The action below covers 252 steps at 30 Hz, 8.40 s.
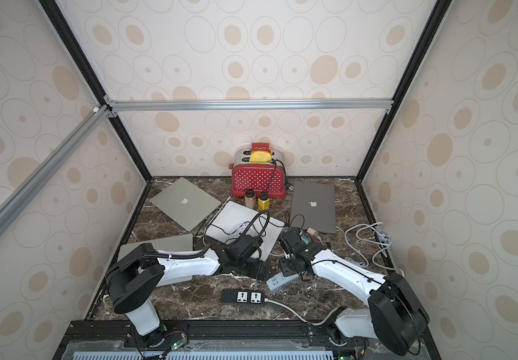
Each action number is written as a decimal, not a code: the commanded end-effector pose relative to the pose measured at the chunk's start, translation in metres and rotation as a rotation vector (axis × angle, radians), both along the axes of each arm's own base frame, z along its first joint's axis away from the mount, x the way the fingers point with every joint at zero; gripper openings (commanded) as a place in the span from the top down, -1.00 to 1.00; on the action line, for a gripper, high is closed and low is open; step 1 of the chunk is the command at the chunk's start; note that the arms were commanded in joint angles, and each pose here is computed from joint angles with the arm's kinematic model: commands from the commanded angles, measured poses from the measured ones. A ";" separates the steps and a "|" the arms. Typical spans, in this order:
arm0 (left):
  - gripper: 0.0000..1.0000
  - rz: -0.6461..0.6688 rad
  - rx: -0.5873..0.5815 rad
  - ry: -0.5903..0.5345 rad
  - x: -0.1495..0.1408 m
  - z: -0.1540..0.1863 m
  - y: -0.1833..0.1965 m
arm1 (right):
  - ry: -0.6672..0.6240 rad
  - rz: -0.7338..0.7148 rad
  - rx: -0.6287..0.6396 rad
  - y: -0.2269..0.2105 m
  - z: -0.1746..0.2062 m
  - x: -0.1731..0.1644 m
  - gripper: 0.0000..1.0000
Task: Unplug the laptop charger
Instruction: Remove the plug from the socket, then place the plug at the center of the board, then reset both arms
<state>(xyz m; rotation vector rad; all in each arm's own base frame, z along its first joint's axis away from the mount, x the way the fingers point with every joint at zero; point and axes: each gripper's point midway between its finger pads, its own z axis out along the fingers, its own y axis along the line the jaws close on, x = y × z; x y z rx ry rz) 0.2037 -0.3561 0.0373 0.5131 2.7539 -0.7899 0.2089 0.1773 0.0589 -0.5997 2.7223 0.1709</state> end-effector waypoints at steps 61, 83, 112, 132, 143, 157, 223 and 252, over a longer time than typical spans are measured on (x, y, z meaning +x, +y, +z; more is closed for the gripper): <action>-0.98 0.030 0.550 0.256 -0.068 -0.104 0.072 | -0.101 -0.131 0.177 0.001 0.039 -0.003 1.00; -0.06 0.050 0.463 0.318 -0.077 -0.119 0.057 | -0.074 -0.170 0.137 -0.006 0.037 -0.004 1.00; -0.08 0.021 0.354 0.269 -0.063 -0.101 0.028 | -0.115 -0.274 0.109 -0.039 0.045 0.026 1.00; -0.59 -0.062 0.131 0.046 -0.034 -0.036 -0.008 | 0.045 -0.281 0.019 -0.031 -0.006 0.050 0.35; -0.74 -0.058 -0.025 -0.177 -0.012 0.062 -0.016 | 0.031 -0.271 -0.011 -0.035 -0.003 0.059 -0.19; -0.98 0.069 0.171 -0.612 0.035 0.197 0.070 | -0.341 -0.215 -0.100 -0.070 0.115 0.081 -0.57; -0.98 0.878 0.555 -0.937 0.188 0.062 0.419 | -0.831 -0.394 -0.136 -0.194 0.026 0.185 -1.00; -0.98 0.881 0.561 -0.943 0.187 0.063 0.419 | -0.819 -0.181 0.031 -0.161 0.025 0.184 -1.00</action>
